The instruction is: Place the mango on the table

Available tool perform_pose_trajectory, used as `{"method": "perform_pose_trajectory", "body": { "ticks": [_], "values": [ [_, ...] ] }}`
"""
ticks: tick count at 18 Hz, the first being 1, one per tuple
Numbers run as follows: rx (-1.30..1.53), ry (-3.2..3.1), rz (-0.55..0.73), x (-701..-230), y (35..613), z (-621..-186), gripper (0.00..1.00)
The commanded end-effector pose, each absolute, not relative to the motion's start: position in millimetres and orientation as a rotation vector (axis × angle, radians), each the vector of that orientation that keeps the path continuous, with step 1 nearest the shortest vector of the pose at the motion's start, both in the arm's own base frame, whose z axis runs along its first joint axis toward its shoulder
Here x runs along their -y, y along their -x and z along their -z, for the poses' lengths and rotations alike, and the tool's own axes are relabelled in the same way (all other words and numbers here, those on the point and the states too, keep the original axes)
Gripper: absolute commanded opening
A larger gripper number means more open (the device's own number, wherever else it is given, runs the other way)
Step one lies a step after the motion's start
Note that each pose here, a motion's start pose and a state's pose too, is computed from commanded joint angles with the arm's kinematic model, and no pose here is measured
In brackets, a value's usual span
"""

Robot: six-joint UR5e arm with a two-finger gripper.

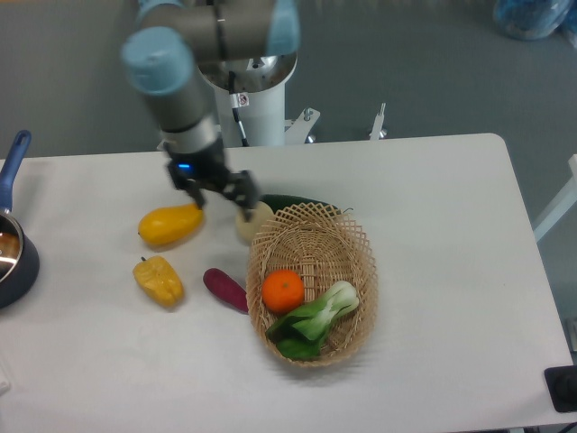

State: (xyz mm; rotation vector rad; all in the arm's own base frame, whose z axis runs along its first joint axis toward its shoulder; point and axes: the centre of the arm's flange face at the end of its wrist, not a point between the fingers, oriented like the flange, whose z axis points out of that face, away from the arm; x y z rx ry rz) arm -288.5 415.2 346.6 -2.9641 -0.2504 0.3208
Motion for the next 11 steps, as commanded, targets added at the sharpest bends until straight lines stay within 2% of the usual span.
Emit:
{"method": "perform_pose_trajectory", "body": {
  "ticks": [4, 8, 11],
  "values": [
    [0.171, 2.932, -0.270, -378, 344, -349, 1.00],
    [0.138, 2.963, -0.276, -355, 371, -342, 1.00],
    [0.010, 2.991, -0.284, -340, 385, -340, 1.00]
  ]
}}
